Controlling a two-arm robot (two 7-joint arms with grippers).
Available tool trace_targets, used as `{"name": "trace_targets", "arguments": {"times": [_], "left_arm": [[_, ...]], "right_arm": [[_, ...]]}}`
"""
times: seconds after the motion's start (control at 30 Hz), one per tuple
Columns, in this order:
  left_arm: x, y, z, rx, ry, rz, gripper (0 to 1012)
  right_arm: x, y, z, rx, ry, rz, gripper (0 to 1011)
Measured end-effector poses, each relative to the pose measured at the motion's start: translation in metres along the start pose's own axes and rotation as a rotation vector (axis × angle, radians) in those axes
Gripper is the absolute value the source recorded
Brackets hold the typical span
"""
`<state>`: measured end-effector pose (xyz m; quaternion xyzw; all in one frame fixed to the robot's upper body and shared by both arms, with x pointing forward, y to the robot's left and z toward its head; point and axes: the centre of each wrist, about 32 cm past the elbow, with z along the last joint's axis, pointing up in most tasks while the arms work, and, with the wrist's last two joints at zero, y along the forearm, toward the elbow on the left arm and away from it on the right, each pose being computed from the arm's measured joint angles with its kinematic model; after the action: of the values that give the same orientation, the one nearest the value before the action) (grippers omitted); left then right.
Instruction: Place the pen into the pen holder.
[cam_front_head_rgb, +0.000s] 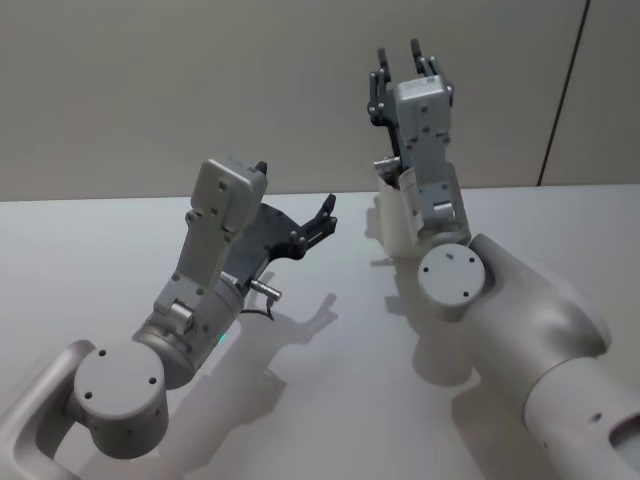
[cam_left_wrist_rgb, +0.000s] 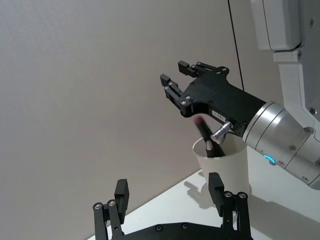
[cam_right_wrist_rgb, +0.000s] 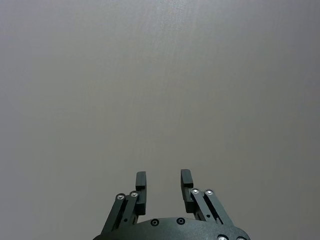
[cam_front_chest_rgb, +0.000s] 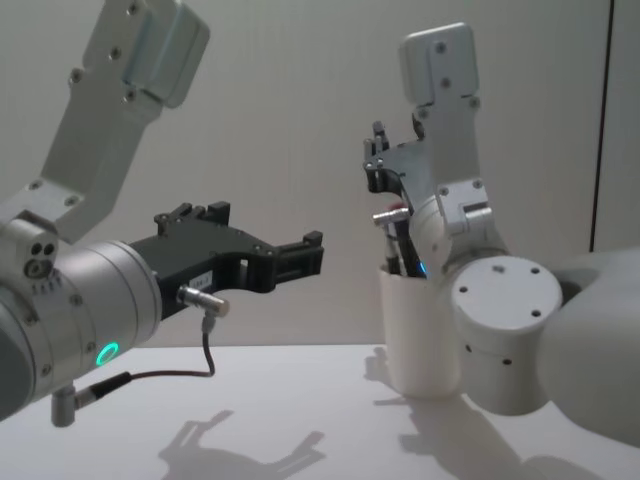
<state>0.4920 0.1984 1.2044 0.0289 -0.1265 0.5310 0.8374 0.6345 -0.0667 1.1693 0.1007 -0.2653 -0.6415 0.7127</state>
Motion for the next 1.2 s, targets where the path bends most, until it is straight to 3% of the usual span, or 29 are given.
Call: {"name": "trace_targets", "arguments": {"times": [0.43, 0.67, 0.93, 1.2], "left_arm": [[0.0, 0.0, 0.0, 0.0, 0.0, 0.0, 1000], [0.0, 0.0, 0.0, 0.0, 0.0, 0.0, 1000], [0.0, 0.0, 0.0, 0.0, 0.0, 0.0, 1000], [0.0, 0.0, 0.0, 0.0, 0.0, 0.0, 1000]], "right_arm": [[-0.002, -0.001, -0.002, -0.005, 0.003, 0.005, 805], [-0.002, -0.001, -0.002, -0.005, 0.003, 0.005, 975], [0.003, 0.0, 0.006, 0.012, 0.022, 0.005, 1002], [0.026, -0.005, 0.03, 0.057, 0.049, -0.01, 1001]]}}
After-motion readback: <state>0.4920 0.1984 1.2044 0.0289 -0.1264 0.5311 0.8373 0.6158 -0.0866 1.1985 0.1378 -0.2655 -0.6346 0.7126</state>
